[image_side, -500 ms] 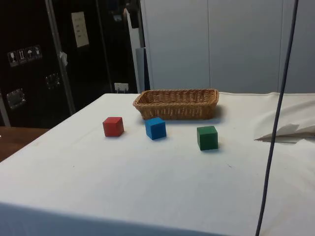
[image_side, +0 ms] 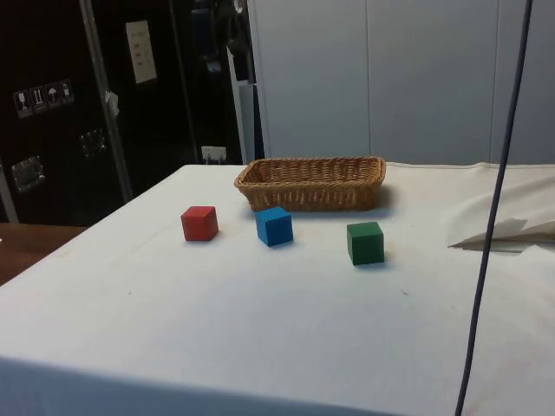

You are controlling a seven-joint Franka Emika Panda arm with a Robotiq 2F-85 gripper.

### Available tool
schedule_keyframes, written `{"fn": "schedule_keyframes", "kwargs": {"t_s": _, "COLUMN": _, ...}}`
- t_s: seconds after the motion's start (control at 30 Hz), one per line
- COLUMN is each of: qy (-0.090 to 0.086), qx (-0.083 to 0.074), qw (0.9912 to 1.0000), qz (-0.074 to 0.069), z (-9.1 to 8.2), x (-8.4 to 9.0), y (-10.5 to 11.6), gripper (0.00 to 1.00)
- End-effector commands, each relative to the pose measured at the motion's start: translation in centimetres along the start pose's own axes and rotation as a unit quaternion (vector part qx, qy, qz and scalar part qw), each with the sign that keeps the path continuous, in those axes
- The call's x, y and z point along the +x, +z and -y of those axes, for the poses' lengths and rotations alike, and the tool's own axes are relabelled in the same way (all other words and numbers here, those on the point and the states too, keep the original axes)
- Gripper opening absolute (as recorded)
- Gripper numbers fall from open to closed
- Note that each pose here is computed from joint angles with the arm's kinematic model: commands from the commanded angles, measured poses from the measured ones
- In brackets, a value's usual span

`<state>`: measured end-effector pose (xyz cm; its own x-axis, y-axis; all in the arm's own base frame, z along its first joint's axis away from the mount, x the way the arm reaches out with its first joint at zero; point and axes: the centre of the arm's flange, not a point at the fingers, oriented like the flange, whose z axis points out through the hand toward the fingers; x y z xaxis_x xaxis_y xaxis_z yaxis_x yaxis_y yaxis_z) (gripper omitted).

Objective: Pick up the blue cube and place it into the basket.

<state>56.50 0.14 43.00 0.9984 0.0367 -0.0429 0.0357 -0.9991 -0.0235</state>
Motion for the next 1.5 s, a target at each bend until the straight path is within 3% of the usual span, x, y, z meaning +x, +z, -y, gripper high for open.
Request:
{"fn": "schedule_keyframes", "kwargs": {"t_s": 0.0, "qy": -0.003, "qx": -0.003, "qw": 0.99998, "qz": -0.006, "z": 0.1, "x": 0.0, "y": 0.3, "gripper": 1.0}}
{"fn": "schedule_keyframes", "kwargs": {"t_s": 0.03, "qy": -0.001, "qx": 0.0, "qw": 1.0, "qz": -0.001, "z": 0.0, "x": 0.0, "y": 0.3, "gripper": 1.0}}
{"fn": "schedule_keyframes", "kwargs": {"t_s": 0.07, "qy": -0.005, "qx": -0.003, "qw": 0.99996, "qz": -0.007, "z": 0.2, "x": -0.1, "y": 0.5, "gripper": 1.0}}
{"fn": "schedule_keyframes", "kwargs": {"t_s": 0.3, "qy": -0.022, "qx": -0.003, "qw": 0.99961, "qz": -0.017, "z": 0.7, "x": -0.4, "y": 2.4, "gripper": 1.0}}
{"fn": "schedule_keyframes", "kwargs": {"t_s": 0.33, "qy": -0.018, "qx": -0.001, "qw": 0.99977, "qz": -0.011, "z": 0.6, "x": -0.4, "y": 2.3, "gripper": 1.0}}
{"fn": "schedule_keyframes", "kwargs": {"t_s": 0.37, "qy": -0.024, "qx": -0.003, "qw": 0.99953, "qz": -0.019, "z": 0.7, "x": -0.5, "y": 2.6, "gripper": 1.0}}
{"fn": "schedule_keyframes", "kwargs": {"t_s": 0.5, "qy": -0.036, "qx": -0.003, "qw": 0.99906, "qz": -0.024, "z": 0.8, "x": -0.7, "y": 3.7, "gripper": 1.0}}
{"fn": "schedule_keyframes", "kwargs": {"t_s": 0.6, "qy": -0.039, "qx": -0.002, "qw": 0.99902, "qz": -0.021, "z": 0.7, "x": -0.8, "y": 4.0, "gripper": 1.0}}
{"fn": "schedule_keyframes", "kwargs": {"t_s": 0.8, "qy": -0.063, "qx": -0.005, "qw": 0.9976, "qz": -0.029, "z": 0.7, "x": -1.0, "y": 5.3, "gripper": 1.0}}
{"fn": "schedule_keyframes", "kwargs": {"t_s": 0.83, "qy": -0.06, "qx": -0.003, "qw": 0.99786, "qz": -0.025, "z": 0.7, "x": -1.0, "y": 5.1, "gripper": 1.0}}
{"fn": "schedule_keyframes", "kwargs": {"t_s": 0.87, "qy": -0.069, "qx": -0.006, "qw": 0.99717, "qz": -0.029, "z": 0.7, "x": -1.0, "y": 5.6, "gripper": 1.0}}
{"fn": "schedule_keyframes", "kwargs": {"t_s": 1.07, "qy": -0.089, "qx": -0.008, "qw": 0.99545, "qz": -0.033, "z": 0.3, "x": -1.1, "y": 6.6, "gripper": 1.0}}
{"fn": "schedule_keyframes", "kwargs": {"t_s": 1.1, "qy": -0.087, "qx": -0.005, "qw": 0.99578, "qz": -0.029, "z": 0.3, "x": -1.1, "y": 6.5, "gripper": 1.0}}
{"fn": "schedule_keyframes", "kwargs": {"t_s": 1.17, "qy": -0.098, "qx": -0.009, "qw": 0.99456, "qz": -0.034, "z": -0.1, "x": -1.0, "y": 7.1, "gripper": 1.0}}
{"fn": "schedule_keyframes", "kwargs": {"t_s": 1.27, "qy": -0.106, "qx": -0.01, "qw": 0.99371, "qz": -0.033, "z": -0.4, "x": -1.0, "y": 7.6, "gripper": 1.0}}
{"fn": "schedule_keyframes", "kwargs": {"t_s": 1.3, "qy": -0.112, "qx": -0.011, "qw": 0.99308, "qz": -0.032, "z": -0.7, "x": -1.0, "y": 8.1, "gripper": 1.0}}
{"fn": "schedule_keyframes", "kwargs": {"t_s": 1.33, "qy": -0.108, "qx": -0.007, "qw": 0.99366, "qz": -0.029, "z": -0.5, "x": -1.0, "y": 7.8, "gripper": 1.0}}
{"fn": "schedule_keyframes", "kwargs": {"t_s": 1.37, "qy": -0.115, "qx": -0.011, "qw": 0.99275, "qz": -0.032, "z": -0.8, "x": -1.0, "y": 8.3, "gripper": 1.0}}
{"fn": "schedule_keyframes", "kwargs": {"t_s": 1.47, "qy": -0.124, "qx": -0.012, "qw": 0.99177, "qz": -0.031, "z": -1.1, "x": -0.9, "y": 8.9, "gripper": 1.0}}
